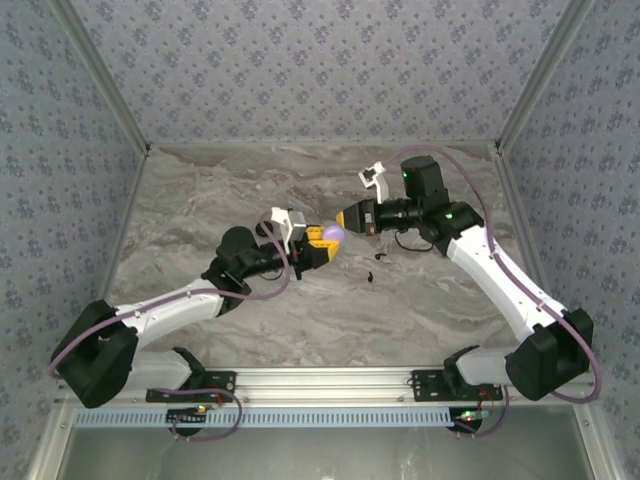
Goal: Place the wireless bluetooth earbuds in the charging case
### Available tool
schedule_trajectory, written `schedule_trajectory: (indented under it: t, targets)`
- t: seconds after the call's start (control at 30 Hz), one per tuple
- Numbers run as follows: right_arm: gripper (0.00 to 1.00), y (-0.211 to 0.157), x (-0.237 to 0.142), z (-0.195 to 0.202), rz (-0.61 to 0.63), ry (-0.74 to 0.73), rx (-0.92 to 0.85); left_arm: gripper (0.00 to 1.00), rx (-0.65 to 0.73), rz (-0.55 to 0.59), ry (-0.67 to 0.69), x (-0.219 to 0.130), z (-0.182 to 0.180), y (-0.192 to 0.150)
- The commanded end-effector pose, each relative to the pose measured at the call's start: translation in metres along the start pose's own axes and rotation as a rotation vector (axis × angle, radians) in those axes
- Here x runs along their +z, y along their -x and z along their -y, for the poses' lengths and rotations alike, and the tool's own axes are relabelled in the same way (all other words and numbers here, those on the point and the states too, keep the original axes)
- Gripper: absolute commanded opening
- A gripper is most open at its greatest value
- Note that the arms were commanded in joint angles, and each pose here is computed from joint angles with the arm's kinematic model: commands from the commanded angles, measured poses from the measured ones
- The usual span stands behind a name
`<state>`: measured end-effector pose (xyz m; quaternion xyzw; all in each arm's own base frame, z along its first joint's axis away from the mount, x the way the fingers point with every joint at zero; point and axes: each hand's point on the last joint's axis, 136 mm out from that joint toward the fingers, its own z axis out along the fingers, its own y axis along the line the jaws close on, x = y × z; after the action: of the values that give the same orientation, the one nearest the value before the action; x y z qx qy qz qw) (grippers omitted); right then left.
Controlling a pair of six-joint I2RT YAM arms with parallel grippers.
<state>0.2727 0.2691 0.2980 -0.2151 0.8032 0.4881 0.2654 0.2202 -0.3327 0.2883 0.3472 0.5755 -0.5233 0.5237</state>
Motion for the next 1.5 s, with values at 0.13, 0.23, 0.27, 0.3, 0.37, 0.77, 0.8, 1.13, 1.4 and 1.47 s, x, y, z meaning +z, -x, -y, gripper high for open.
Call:
schedule_trajectory:
  t: [0.13, 0.23, 0.27, 0.3, 0.37, 0.77, 0.8, 1.13, 1.4, 1.47]
  targets:
    - [0.16, -0.004, -0.008, -0.018, -0.005, 0.035, -0.037, 0.24, -0.016, 0.011, 0.045, 0.001, -0.007, 0.004]
    - [0.17, -0.002, -0.01, -0.001, 0.01, -0.072, -0.026, 0.24, -0.031, -0.003, 0.078, 0.002, -0.013, 0.003]
    - [0.17, -0.001, -0.012, 0.008, 0.019, -0.131, -0.023, 0.24, -0.037, -0.012, 0.092, 0.002, -0.015, 0.002]
    - [0.17, -0.001, -0.015, 0.019, 0.024, -0.2, -0.011, 0.24, -0.052, -0.022, 0.118, 0.003, -0.02, 0.0]
    - [0.18, 0.0, -0.022, 0.038, 0.039, -0.321, -0.001, 0.25, -0.083, -0.041, 0.177, 0.004, -0.031, -0.003]
    - [0.19, -0.019, -0.053, 0.101, 0.064, -0.653, 0.079, 0.29, -0.31, -0.189, 0.556, 0.003, -0.117, -0.035]
    - [0.19, -0.023, -0.053, 0.106, 0.058, -0.662, 0.094, 0.29, -0.332, -0.204, 0.579, 0.002, -0.124, -0.038]
    - [0.2, -0.043, -0.067, 0.123, 0.033, -0.753, 0.126, 0.29, -0.524, -0.342, 0.718, -0.006, -0.179, -0.067]
    - [0.2, -0.057, -0.07, 0.131, 0.012, -0.778, 0.149, 0.29, -0.616, -0.422, 0.728, 0.006, -0.216, -0.089]
    - [0.2, -0.06, -0.07, 0.132, 0.01, -0.779, 0.154, 0.29, -0.623, -0.426, 0.724, 0.011, -0.225, -0.091]
